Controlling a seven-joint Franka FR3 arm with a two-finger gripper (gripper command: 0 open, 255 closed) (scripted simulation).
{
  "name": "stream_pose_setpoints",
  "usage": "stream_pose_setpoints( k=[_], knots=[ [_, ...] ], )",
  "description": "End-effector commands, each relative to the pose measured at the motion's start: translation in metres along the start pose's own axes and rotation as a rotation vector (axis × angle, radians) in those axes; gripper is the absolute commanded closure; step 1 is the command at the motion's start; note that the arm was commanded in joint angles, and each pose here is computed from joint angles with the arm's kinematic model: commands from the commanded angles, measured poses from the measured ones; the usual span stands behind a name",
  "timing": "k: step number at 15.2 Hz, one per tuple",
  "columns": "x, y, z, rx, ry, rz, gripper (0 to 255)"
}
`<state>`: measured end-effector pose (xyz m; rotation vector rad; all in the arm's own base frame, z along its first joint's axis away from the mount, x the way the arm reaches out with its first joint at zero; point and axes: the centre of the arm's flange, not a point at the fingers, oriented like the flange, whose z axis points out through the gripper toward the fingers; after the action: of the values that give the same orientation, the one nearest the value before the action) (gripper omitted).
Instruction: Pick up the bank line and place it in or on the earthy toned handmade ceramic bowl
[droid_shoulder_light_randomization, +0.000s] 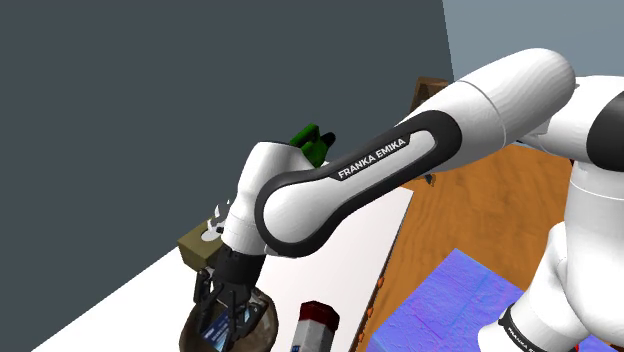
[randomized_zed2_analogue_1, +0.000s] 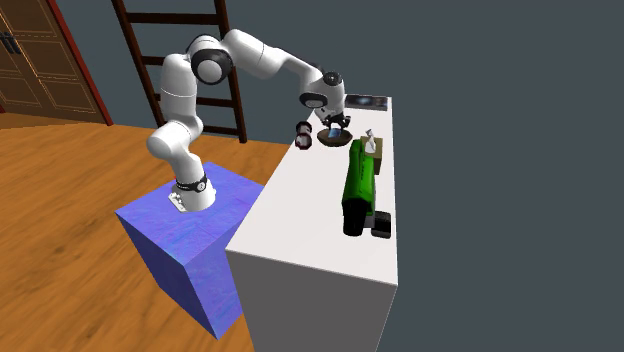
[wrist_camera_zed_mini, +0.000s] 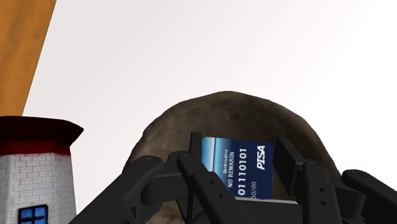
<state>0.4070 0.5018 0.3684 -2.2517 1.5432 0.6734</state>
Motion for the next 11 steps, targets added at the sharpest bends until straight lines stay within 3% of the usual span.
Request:
stream_pose_setpoints(
  k=[1, 2, 3, 8, 11],
  knots=[
    [0.000, 0.000, 0.000, 0.000, 0.000, 0.000, 255],
    [0.000, 0.000, 0.000, 0.000, 0.000, 0.000, 255],
    [0.000, 0.000, 0.000, 0.000, 0.000, 0.000, 0],
    [0.000, 0.000, 0.000, 0.000, 0.000, 0.000, 0],
    [0.000, 0.000, -0.039, 0.000, 0.000, 0.000, 0]
  ],
)
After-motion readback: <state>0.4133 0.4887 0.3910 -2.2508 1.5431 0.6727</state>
